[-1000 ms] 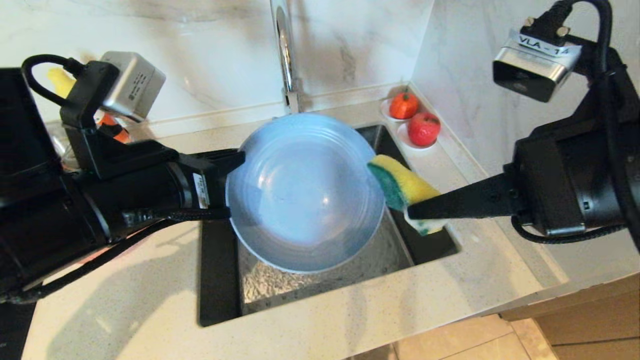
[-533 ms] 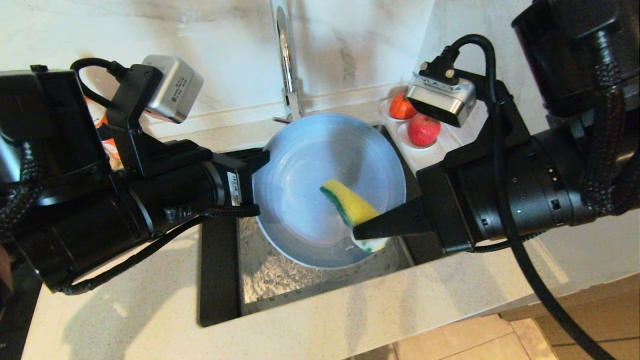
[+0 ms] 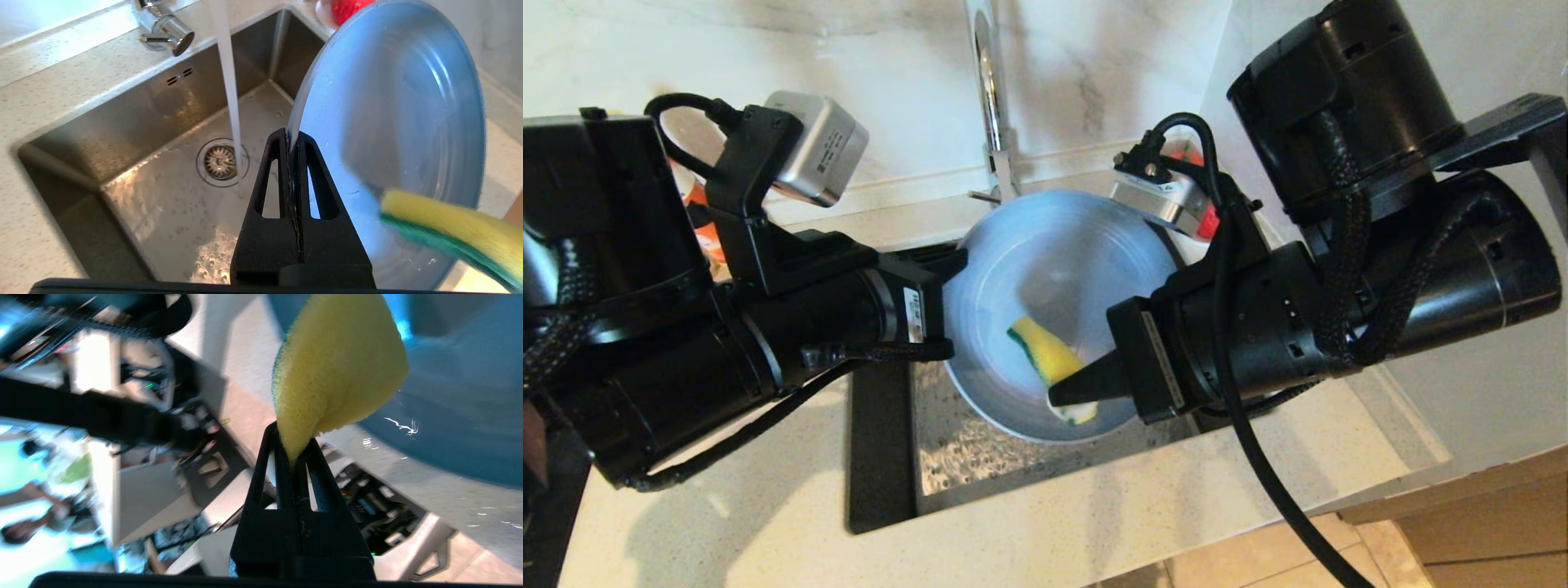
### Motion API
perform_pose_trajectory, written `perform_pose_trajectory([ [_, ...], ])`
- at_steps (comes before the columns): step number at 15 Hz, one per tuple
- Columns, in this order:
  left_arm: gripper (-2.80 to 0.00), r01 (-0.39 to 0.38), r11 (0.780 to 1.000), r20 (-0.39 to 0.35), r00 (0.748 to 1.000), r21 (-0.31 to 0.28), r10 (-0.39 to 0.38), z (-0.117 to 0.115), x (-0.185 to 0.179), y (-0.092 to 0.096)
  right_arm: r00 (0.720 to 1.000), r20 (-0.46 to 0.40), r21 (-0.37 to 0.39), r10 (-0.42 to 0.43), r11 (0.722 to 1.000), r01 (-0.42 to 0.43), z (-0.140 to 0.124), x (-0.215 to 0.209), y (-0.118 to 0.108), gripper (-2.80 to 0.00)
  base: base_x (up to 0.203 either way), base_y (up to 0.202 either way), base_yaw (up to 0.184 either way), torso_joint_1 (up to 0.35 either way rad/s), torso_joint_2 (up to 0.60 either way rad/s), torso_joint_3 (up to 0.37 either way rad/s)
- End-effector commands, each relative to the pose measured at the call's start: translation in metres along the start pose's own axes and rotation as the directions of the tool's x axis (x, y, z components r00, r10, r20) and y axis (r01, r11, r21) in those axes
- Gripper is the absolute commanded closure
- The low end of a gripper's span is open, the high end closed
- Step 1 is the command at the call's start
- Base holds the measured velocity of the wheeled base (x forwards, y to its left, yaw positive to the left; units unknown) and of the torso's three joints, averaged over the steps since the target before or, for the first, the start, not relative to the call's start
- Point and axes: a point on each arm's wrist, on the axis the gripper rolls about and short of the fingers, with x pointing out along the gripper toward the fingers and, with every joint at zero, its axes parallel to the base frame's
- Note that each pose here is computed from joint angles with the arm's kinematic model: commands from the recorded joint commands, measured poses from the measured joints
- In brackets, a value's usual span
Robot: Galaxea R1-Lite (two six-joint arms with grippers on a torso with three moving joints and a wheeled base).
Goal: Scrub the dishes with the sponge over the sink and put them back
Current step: Wipe the plate
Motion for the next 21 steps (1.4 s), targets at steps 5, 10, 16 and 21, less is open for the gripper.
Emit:
perform_pose_trajectory([
  [5,0.00,0.017,1.000,-0.012,1.000,0.008,-0.017,-0.003,0.001,-0.009,0.986,0.048,-0.017,-0.161,0.987,0.162,-0.001,0.016,0.003,0.00,0.000,0.000,0.000,0.000,0.00,0.000],
  [10,0.00,0.018,1.000,-0.007,1.000,0.008,-0.018,-0.002,-0.003,-0.012,0.972,0.116,-0.019,-0.205,0.978,0.209,0.006,0.007,0.006,0.00,0.000,0.000,0.000,0.000,0.00,0.000],
  [16,0.00,0.033,0.999,-0.010,0.999,0.009,-0.032,-0.004,-0.009,-0.014,0.959,0.178,0.002,-0.222,0.974,0.225,0.015,-0.011,0.003,0.00,0.000,0.000,0.000,0.000,0.00,0.000],
  [21,0.00,0.031,1.000,-0.002,1.000,-0.001,-0.031,-0.003,-0.013,-0.013,0.935,0.222,0.022,-0.278,0.960,0.280,0.019,-0.020,-0.002,0.00,0.000,0.000,0.000,0.000,0.00,0.000],
])
